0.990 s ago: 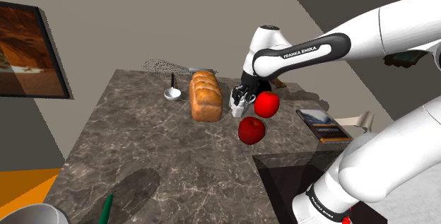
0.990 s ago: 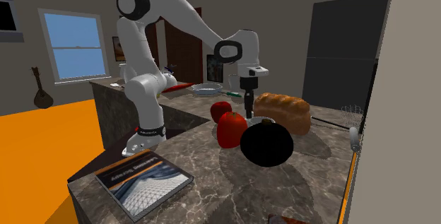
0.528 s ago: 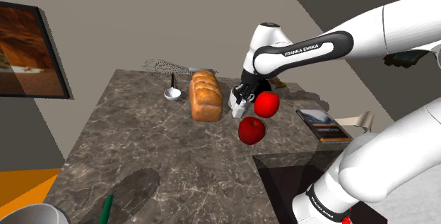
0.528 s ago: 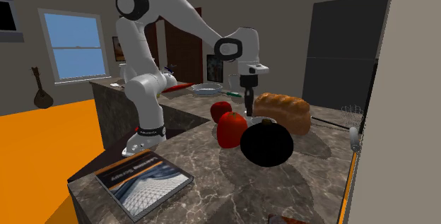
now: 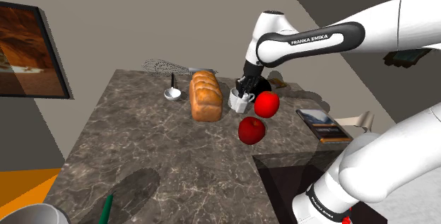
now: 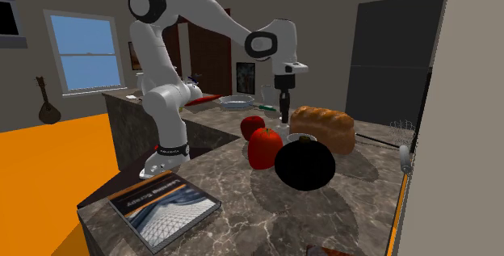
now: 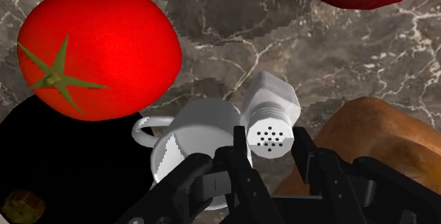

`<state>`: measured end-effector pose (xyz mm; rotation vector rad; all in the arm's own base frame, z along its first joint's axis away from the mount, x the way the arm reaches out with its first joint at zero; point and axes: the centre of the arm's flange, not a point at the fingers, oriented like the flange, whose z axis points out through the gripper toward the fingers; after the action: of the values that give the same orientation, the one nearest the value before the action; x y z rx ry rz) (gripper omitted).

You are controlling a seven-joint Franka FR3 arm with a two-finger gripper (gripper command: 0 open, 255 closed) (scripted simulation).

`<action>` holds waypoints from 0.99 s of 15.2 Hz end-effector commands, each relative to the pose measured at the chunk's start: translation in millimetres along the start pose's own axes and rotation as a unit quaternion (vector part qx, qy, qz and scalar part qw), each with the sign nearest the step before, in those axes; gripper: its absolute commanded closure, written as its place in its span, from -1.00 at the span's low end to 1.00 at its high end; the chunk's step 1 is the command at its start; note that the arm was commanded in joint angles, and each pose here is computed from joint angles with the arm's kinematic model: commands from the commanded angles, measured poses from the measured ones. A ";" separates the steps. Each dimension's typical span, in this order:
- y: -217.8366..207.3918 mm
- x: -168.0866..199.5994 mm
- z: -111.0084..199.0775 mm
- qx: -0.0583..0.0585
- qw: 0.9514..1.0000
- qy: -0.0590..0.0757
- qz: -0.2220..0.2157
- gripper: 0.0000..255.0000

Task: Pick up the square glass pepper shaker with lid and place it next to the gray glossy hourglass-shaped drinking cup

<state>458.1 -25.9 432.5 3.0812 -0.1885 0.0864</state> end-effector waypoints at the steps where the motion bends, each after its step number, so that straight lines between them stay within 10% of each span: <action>1: 1.3 0.2 -10.4 0.000 1.000 0.000 0.000 1.00; 15: 4.9 4.6 -84.1 0.000 1.000 0.000 0.000 1.00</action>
<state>457.9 -25.9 511.3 3.0812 -0.1887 0.0864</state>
